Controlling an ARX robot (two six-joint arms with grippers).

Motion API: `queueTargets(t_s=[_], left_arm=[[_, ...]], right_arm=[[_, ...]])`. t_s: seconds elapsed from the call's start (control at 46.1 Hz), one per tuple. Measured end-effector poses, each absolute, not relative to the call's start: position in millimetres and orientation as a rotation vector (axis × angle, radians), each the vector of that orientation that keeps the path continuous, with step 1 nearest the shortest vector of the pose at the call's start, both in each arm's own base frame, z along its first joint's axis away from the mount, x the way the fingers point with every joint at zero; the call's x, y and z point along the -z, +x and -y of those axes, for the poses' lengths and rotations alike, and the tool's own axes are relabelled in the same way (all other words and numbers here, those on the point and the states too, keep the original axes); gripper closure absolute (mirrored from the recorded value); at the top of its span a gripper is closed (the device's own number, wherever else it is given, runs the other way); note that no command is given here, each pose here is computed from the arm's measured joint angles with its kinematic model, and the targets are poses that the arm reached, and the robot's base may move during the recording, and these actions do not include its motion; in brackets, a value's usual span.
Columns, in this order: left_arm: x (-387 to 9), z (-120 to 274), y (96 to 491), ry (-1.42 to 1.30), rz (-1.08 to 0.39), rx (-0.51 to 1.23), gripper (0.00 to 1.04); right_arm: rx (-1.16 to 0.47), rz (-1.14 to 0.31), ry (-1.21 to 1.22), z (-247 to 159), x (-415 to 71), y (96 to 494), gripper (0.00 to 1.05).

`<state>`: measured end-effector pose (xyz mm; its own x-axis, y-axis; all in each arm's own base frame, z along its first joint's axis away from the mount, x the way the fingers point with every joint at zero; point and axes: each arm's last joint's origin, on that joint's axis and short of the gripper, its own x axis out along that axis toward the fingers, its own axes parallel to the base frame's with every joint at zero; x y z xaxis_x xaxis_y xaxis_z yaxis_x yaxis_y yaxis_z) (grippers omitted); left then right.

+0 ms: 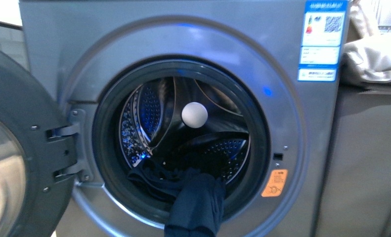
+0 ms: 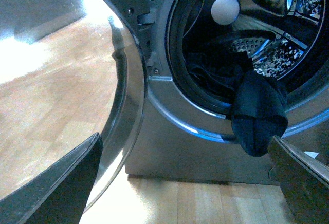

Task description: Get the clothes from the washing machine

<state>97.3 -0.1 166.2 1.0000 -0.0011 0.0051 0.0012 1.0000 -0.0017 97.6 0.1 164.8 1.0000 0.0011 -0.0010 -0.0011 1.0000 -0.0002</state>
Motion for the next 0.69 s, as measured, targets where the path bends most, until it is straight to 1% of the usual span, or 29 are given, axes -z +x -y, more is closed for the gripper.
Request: queueTargets(t_s=[0.694], left_arm=[[-166.3, 0.1, 97.3, -0.002, 0.006, 0.001, 0.07]], right_arm=[[-0.002, -0.001, -0.001, -0.1, -164.8, 97.6, 0.08]])
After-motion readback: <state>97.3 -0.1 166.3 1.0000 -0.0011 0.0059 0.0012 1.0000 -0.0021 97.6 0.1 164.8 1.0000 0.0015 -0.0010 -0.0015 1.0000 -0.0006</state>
